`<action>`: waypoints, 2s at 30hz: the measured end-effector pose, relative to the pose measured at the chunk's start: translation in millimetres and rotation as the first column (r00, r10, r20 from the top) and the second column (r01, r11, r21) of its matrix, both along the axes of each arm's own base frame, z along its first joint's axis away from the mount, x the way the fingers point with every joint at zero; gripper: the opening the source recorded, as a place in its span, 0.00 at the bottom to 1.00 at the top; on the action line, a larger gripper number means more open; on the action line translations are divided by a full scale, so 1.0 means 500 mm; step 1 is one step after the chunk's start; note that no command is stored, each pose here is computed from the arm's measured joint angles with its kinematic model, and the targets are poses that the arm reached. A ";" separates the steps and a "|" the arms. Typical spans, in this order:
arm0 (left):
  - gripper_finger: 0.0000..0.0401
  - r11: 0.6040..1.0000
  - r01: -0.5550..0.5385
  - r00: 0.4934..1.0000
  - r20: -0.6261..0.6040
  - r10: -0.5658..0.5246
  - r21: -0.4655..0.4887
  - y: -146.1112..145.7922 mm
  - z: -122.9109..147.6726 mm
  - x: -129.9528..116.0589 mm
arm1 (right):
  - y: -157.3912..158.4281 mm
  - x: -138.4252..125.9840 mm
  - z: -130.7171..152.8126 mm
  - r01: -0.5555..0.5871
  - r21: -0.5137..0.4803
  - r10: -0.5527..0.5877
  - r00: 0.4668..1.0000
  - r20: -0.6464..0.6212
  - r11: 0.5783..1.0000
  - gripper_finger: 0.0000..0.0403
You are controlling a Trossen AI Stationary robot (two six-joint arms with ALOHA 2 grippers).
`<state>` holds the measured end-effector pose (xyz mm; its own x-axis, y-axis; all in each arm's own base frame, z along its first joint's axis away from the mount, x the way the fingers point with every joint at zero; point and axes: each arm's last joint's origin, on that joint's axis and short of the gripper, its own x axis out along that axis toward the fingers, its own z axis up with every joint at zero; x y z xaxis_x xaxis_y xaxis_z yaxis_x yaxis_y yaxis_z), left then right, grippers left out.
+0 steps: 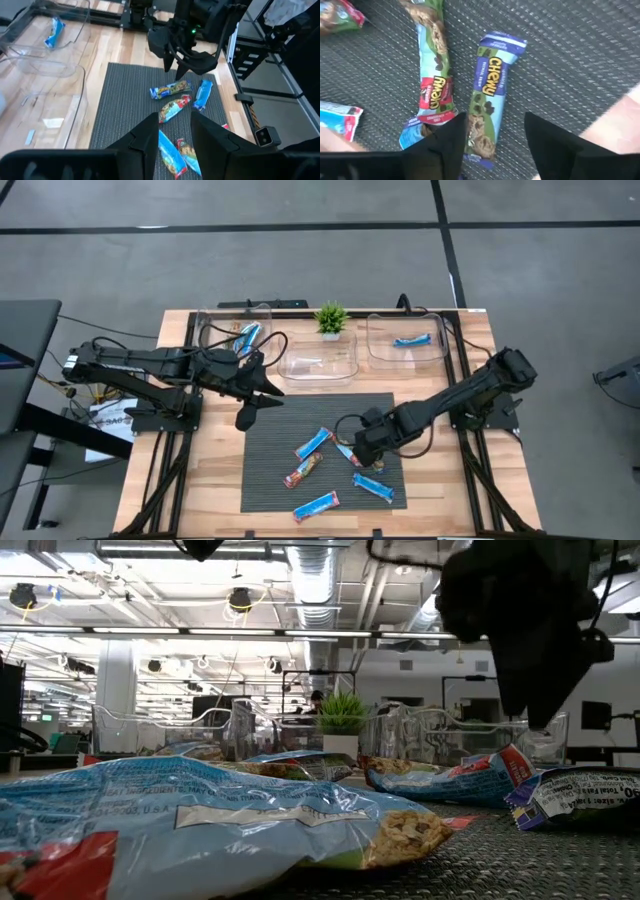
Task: Pick and place Granola Bars by type
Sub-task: Put the green granola bar into the right transparent bin
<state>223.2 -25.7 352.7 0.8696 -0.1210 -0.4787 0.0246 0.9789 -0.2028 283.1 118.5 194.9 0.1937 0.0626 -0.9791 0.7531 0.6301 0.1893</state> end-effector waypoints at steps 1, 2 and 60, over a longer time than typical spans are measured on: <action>0.26 1.000 0.000 1.000 -0.003 0.000 0.000 0.000 0.000 0.000 | 0.000 0.003 -0.007 -0.002 0.004 0.002 1.000 -0.009 1.000 0.50; 0.26 1.000 0.000 1.000 -0.003 0.000 0.000 0.000 0.000 0.000 | -0.001 0.006 -0.014 -0.008 0.004 0.008 1.000 -0.023 1.000 0.53; 0.26 0.943 -0.289 0.955 0.122 0.272 0.166 0.019 0.016 0.008 | -0.340 -0.044 0.244 0.298 -0.544 -0.233 0.954 0.188 0.784 0.10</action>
